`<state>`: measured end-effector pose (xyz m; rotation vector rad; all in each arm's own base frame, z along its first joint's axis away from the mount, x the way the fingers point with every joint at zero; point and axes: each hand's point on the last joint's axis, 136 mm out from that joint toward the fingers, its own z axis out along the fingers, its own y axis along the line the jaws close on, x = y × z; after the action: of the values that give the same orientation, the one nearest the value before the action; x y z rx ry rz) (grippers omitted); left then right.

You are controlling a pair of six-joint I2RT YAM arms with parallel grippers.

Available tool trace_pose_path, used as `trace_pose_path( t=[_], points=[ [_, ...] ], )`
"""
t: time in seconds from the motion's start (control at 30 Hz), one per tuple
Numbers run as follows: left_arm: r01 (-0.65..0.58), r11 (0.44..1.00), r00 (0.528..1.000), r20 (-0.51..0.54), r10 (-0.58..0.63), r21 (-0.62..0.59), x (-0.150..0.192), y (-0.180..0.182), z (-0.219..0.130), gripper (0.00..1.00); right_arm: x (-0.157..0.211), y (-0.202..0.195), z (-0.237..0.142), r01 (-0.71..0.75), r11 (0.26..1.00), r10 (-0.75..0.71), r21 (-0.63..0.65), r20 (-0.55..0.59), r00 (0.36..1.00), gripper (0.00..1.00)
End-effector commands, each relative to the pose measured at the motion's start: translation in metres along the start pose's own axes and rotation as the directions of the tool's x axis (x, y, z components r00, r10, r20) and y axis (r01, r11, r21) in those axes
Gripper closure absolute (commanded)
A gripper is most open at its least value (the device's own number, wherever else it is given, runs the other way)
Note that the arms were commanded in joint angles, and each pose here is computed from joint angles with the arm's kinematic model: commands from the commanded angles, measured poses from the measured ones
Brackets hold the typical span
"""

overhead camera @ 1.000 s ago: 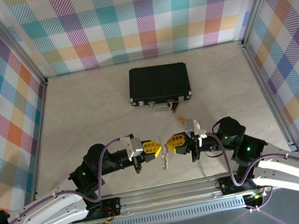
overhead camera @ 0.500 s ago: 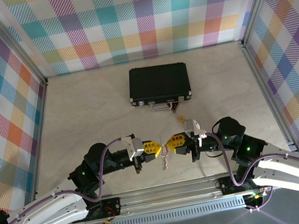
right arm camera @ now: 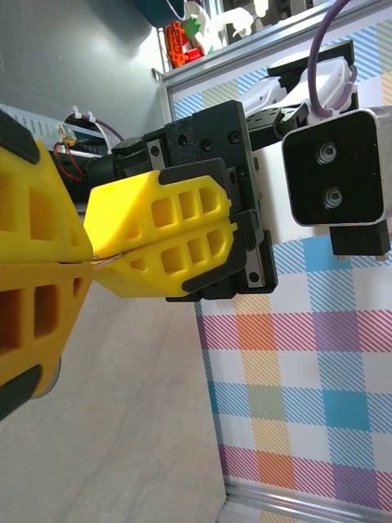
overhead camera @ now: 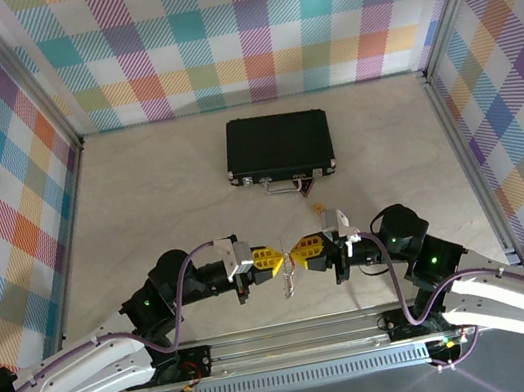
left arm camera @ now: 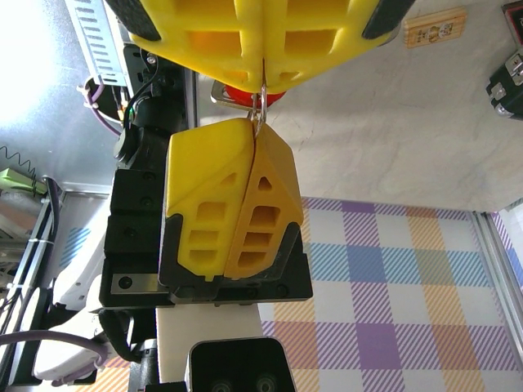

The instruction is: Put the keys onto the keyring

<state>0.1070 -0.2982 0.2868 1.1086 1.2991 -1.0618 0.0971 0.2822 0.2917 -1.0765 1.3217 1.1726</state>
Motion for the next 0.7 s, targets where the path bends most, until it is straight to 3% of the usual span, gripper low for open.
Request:
trace_pose_path(
  t=[0.0,0.67],
  points=[
    [-0.026,1.000,0.999,0.027,0.026,0.012,-0.0156,-0.0028,0.0004,1.00,-0.0177,0.0077,0.0002,0.030,0.999,-0.028,-0.037,0.046,0.999,1.00],
    [-0.011,1.000,1.000,-0.023,0.011,0.009,-0.0167,-0.0012,0.0022,1.00,-0.0161,0.0151,-0.0023,0.041,0.997,-0.042,-0.071,-0.008,0.999,1.00]
  ],
)
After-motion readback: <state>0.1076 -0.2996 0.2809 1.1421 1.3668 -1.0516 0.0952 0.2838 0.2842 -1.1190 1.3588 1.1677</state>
